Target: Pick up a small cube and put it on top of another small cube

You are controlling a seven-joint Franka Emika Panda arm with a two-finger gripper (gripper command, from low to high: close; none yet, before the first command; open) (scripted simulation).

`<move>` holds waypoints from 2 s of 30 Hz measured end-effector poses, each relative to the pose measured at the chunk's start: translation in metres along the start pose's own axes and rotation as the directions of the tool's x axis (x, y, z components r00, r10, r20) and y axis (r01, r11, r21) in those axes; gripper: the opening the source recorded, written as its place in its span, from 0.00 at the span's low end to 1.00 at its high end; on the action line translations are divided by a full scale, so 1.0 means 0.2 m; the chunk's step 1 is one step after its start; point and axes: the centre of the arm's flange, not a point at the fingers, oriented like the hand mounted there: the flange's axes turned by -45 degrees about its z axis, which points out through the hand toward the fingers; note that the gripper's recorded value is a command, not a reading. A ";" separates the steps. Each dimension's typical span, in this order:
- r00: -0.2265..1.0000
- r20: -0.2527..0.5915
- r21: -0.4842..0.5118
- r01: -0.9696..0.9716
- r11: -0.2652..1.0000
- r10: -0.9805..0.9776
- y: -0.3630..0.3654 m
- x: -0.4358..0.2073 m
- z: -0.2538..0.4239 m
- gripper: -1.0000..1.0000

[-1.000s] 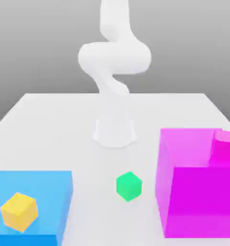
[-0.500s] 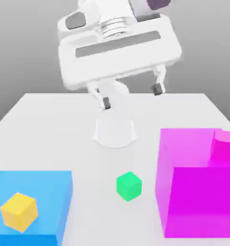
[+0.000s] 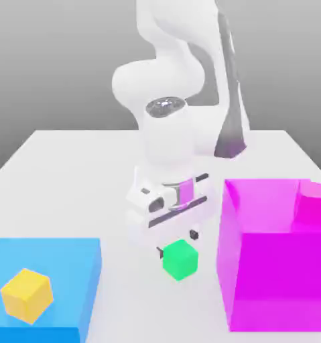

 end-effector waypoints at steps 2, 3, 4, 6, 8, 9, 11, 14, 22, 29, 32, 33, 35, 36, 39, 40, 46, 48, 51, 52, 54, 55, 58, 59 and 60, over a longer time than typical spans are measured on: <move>1.000 0.011 -0.004 -0.023 1.000 0.023 0.01 -0.02 -0.02 0.50; 1.000 0.017 -0.006 -0.022 1.000 0.022 0.00 -0.01 -0.02 0.50; 1.000 0.024 -0.010 -0.020 1.000 0.020 -0.01 -0.01 -0.03 0.50; 0.999 0.040 -0.021 -0.015 1.000 0.016 -0.03 0.00 -0.05 0.50; 0.998 0.059 -0.037 -0.011 0.999 0.013 -0.05 0.00 -0.06 0.50; 0.998 0.065 -0.044 -0.011 0.999 0.013 -0.05 0.00 -0.05 0.50; 0.997 0.070 -0.051 -0.009 0.999 0.013 -0.05 0.00 -0.01 0.50; 0.997 0.071 -0.055 -0.005 0.998 0.009 -0.05 0.01 0.07 0.50; 0.997 0.072 -0.052 -0.009 0.999 0.013 -0.04 -0.02 0.26 0.00; 0.997 0.072 -0.054 -0.010 0.998 0.014 -0.04 -0.01 0.21 0.00; 0.997 0.072 -0.056 -0.011 0.998 0.015 -0.04 0.00 0.12 0.00; 0.997 0.072 -0.056 -0.013 0.998 0.017 -0.04 0.01 0.09 0.00; 0.997 0.072 -0.054 -0.016 0.998 0.019 -0.04 0.00 0.03 0.00; 0.997 0.072 -0.053 -0.014 0.998 0.018 -0.04 0.00 0.00 0.00; 0.998 0.053 -0.052 -0.034 0.998 0.037 -0.04 0.03 -0.08 0.00; 0.996 0.055 -0.045 -0.069 0.997 0.072 -0.02 0.02 -0.09 0.00; 0.899 0.178 0.031 -0.411 0.911 0.400 0.16 -0.13 -0.12 0.00; 0.833 0.228 0.054 -0.529 0.847 0.505 0.22 -0.18 -0.14 0.00; 0.704 0.298 0.087 -0.692 0.716 0.644 0.31 -0.21 -0.17 0.00; 0.657 0.320 0.098 -0.739 0.666 0.682 0.33 -0.20 -0.19 0.00; 0.561 0.366 0.119 -0.820 0.560 0.743 0.35 -0.15 -0.23 0.00; 0.512 0.391 0.129 -0.854 0.505 0.765 0.36 -0.13 -0.25 0.00; 0.368 0.473 0.153 -0.929 0.337 0.801 0.36 -0.03 -0.33 0.00; 0.322 0.502 0.159 -0.946 0.281 0.802 0.36 0.00 -0.36 0.00; 0.279 0.533 0.163 -0.960 0.226 0.799 0.36 0.04 -0.39 0.00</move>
